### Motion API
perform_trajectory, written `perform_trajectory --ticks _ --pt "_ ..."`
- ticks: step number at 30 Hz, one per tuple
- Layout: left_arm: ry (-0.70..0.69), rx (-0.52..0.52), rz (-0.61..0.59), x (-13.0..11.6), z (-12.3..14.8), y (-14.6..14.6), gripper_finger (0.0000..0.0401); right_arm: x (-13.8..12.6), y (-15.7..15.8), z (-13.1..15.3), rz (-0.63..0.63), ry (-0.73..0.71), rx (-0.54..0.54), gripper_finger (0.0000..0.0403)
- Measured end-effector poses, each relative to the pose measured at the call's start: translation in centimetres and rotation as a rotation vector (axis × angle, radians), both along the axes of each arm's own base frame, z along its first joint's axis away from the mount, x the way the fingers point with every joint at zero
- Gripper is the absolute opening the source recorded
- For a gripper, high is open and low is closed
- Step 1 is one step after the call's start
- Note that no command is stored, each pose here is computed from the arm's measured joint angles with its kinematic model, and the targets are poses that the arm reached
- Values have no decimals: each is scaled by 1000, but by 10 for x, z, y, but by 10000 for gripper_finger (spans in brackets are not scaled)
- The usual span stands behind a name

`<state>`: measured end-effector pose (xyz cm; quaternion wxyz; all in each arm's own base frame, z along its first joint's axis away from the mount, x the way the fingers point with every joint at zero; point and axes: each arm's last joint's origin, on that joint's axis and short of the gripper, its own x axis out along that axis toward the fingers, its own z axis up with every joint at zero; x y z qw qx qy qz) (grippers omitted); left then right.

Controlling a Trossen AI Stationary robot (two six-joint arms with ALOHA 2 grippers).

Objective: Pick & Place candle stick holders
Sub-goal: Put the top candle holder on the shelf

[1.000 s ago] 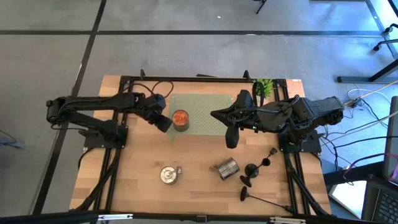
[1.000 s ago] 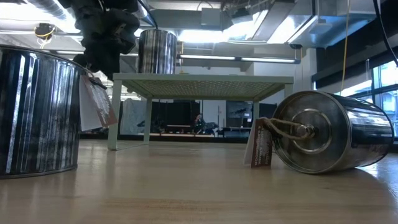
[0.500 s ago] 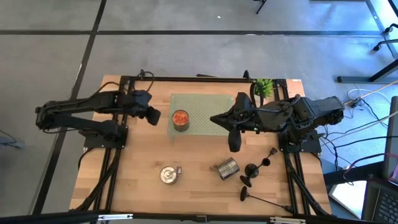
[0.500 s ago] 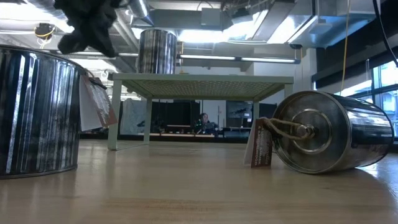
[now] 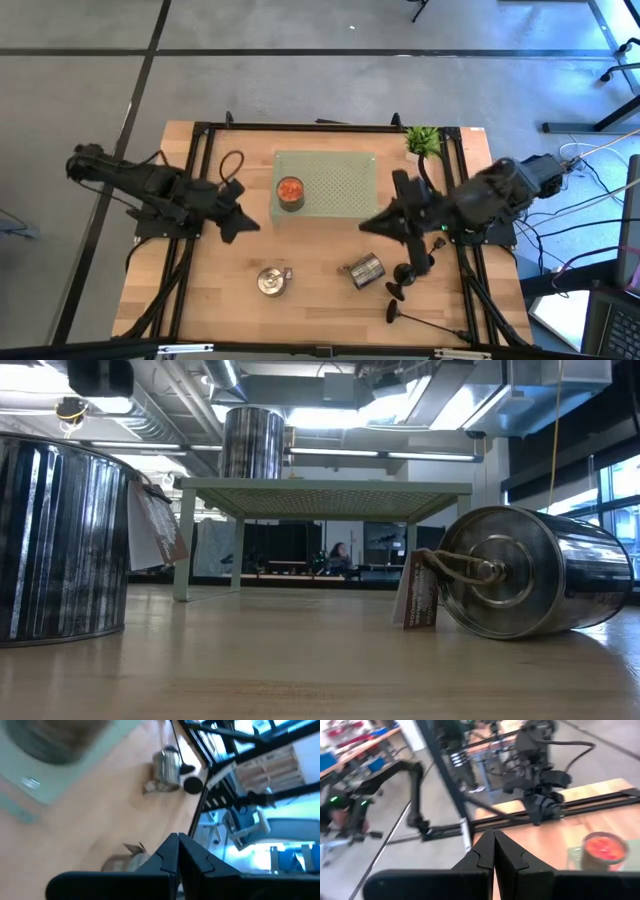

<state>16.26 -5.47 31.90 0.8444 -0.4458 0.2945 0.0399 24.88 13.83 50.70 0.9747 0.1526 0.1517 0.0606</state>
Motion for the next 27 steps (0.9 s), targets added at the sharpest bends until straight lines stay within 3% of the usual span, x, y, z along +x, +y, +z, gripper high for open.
perform_trajectory --ticks 8,17,21,27 --pt "112 29 -24 18 -27 -54 2 -14 22 0 39 -5 5 4" --pt "-89 196 -7 47 -30 -111 2 -30 39 -5 87 47 5 4" --pt "-137 242 -6 65 -29 -126 2 -41 44 -14 26 127 -7 4" --pt "-135 268 34 86 -35 -140 2 -60 44 -33 -168 282 27 4"
